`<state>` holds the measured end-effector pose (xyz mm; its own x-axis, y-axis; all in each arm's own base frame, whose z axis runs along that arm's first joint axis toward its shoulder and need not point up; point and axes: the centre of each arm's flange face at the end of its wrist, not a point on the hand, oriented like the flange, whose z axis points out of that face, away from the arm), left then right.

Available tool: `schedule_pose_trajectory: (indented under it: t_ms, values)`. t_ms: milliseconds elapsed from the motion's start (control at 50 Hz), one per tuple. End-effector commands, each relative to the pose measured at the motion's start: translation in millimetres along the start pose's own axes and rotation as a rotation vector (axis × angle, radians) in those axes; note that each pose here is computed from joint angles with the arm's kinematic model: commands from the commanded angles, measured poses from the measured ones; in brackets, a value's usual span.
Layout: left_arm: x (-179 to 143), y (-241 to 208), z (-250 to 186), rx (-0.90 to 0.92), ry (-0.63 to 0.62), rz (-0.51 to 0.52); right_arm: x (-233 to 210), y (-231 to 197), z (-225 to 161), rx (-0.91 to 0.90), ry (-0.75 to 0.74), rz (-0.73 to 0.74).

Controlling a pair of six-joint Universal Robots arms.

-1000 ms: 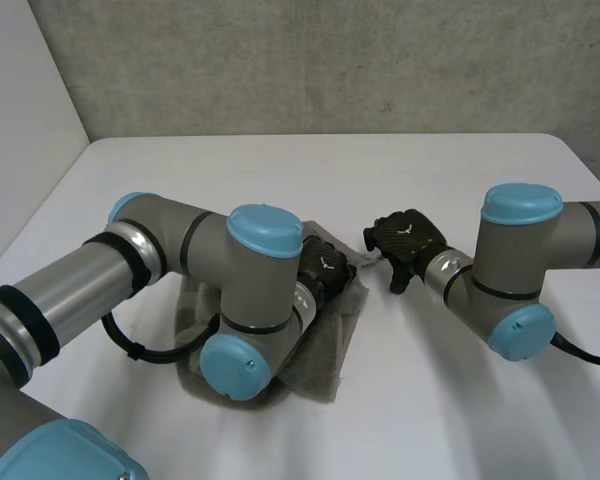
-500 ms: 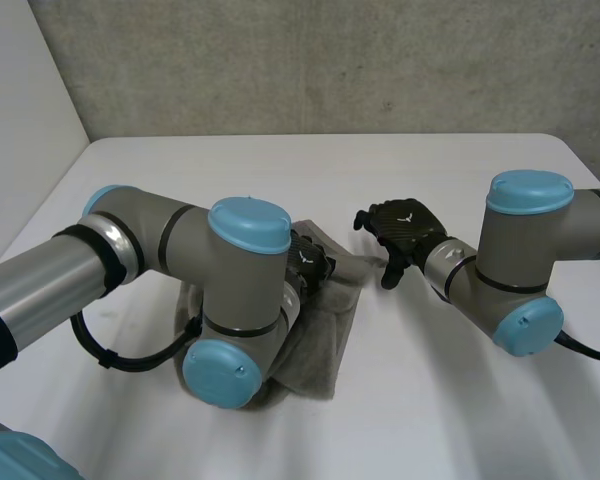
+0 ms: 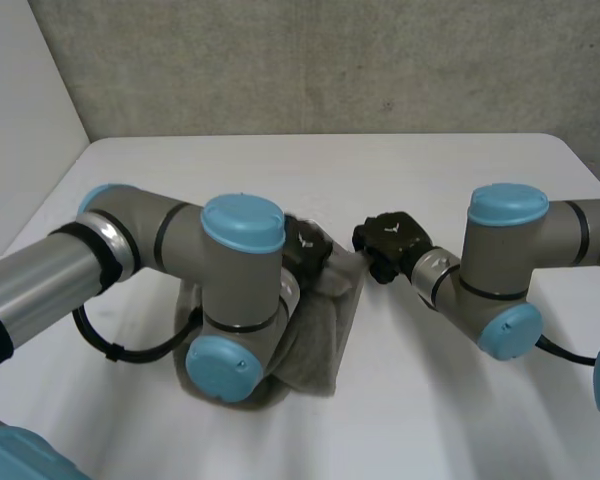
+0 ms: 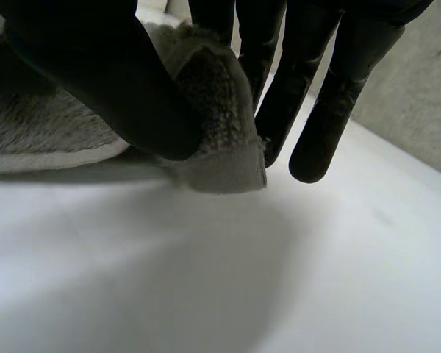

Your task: Fold the towel.

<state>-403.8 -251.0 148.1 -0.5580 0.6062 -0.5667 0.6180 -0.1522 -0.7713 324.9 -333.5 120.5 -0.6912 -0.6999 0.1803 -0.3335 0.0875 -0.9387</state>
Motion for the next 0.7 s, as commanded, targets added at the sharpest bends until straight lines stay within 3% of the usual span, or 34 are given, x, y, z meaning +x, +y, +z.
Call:
schedule_pose_trajectory:
  t_ms: [20,40,80,100,140,160,200,260,300,340,380,420,480,580,700]
  values:
    - [-67,-68,-2,0.262,-0.217,-0.059,24,-70,-2,0.215,0.079,0.052]
    - [-67,-69,-2,0.262,-0.218,-0.059,24,-70,-2,0.216,0.079,0.052]
    - [-108,-103,-10,0.389,-0.336,-0.086,40,-115,-11,0.372,0.154,0.07]
    - [-108,-103,-10,0.389,-0.337,-0.086,40,-115,-11,0.373,0.154,0.07]
    - [-149,-135,-24,0.512,-0.454,-0.117,62,-158,-27,0.524,0.286,0.096]
    - [-149,-135,-24,0.513,-0.455,-0.117,62,-158,-27,0.525,0.287,0.096]
    - [-199,-154,-40,0.607,-0.59,-0.182,84,-190,-48,0.651,0.438,0.124]
    - [-225,-153,-47,0.62,-0.661,-0.232,98,-198,-58,0.689,0.503,0.127]
    - [-260,-137,-56,0.603,-0.749,-0.345,111,-202,-68,0.692,0.534,0.104]
    - [-267,-126,-57,0.574,-0.759,-0.391,111,-198,-69,0.658,0.517,0.082]
    - [-266,-109,-54,0.514,-0.738,-0.431,106,-190,-68,0.601,0.483,0.057]
    - [-245,-73,-51,0.357,-0.644,-0.484,93,-167,-63,0.454,0.401,0.007]
    - [-229,-56,-51,0.281,-0.586,-0.498,86,-153,-62,0.366,0.36,-0.013]
    - [-149,15,-61,0.012,-0.328,-0.501,52,-86,-65,0.011,0.198,-0.068]
    - [-109,56,-76,-0.107,-0.235,-0.503,41,-51,-74,-0.154,0.148,-0.124]
